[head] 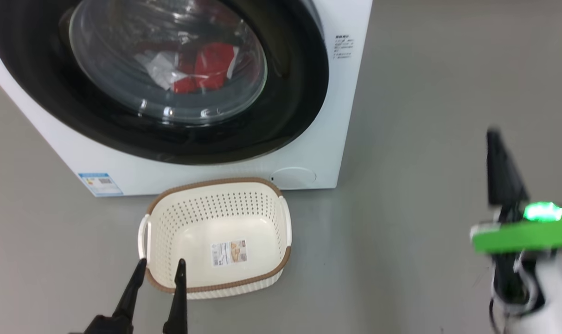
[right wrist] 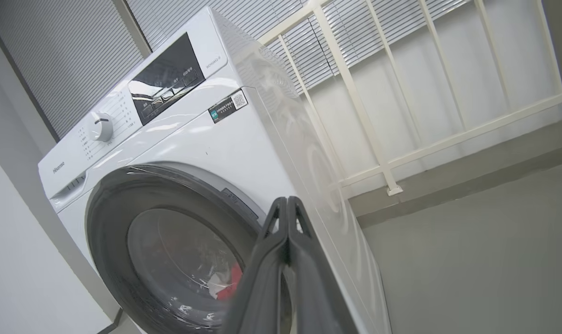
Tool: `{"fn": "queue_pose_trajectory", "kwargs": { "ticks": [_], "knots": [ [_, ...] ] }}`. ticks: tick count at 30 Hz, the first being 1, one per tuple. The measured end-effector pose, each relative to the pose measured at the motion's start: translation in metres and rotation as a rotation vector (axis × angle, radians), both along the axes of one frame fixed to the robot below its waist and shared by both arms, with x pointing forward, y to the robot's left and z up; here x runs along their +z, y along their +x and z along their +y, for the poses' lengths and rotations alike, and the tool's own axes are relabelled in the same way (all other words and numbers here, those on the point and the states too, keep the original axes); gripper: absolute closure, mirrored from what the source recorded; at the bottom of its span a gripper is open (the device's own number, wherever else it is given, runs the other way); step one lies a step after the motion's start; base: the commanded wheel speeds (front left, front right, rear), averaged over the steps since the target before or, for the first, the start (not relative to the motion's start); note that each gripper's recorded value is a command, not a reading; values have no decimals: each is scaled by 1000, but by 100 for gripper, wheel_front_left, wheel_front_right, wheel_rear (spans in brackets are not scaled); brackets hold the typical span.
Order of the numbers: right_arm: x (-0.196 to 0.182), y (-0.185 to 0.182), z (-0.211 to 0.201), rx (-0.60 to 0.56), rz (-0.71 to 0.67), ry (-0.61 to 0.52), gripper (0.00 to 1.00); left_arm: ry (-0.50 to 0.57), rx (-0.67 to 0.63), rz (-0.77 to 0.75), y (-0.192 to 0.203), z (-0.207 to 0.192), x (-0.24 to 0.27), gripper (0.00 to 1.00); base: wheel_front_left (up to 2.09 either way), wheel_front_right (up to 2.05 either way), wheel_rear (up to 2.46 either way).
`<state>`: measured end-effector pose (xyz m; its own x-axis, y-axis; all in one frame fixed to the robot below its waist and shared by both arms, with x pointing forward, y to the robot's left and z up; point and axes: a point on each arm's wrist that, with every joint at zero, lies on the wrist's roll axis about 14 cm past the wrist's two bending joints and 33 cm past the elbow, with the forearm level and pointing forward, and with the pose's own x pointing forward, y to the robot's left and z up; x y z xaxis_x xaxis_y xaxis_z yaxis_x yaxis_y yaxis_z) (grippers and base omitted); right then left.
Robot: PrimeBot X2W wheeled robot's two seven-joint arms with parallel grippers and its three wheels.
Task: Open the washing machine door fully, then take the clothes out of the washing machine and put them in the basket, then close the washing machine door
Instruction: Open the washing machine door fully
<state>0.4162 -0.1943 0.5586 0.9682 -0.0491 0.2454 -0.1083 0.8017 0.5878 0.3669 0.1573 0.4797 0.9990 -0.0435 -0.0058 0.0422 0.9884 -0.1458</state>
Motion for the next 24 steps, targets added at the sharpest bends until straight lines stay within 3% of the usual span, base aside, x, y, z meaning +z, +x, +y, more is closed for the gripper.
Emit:
{"fn": "queue_pose_trajectory", "kwargs": {
  "ticks": [10,19,24],
  "knots": [
    [81,72,10,85,-212,2,100,-23,3,-11,20,0,2,0,0,0,0],
    [66,139,58,294,-140,63,100,-46,15,27,42,0,-13,0,0,0,0],
    [60,167,80,418,-79,153,100,-48,12,48,53,-1,-23,0,0,0,0]
  ]
}}
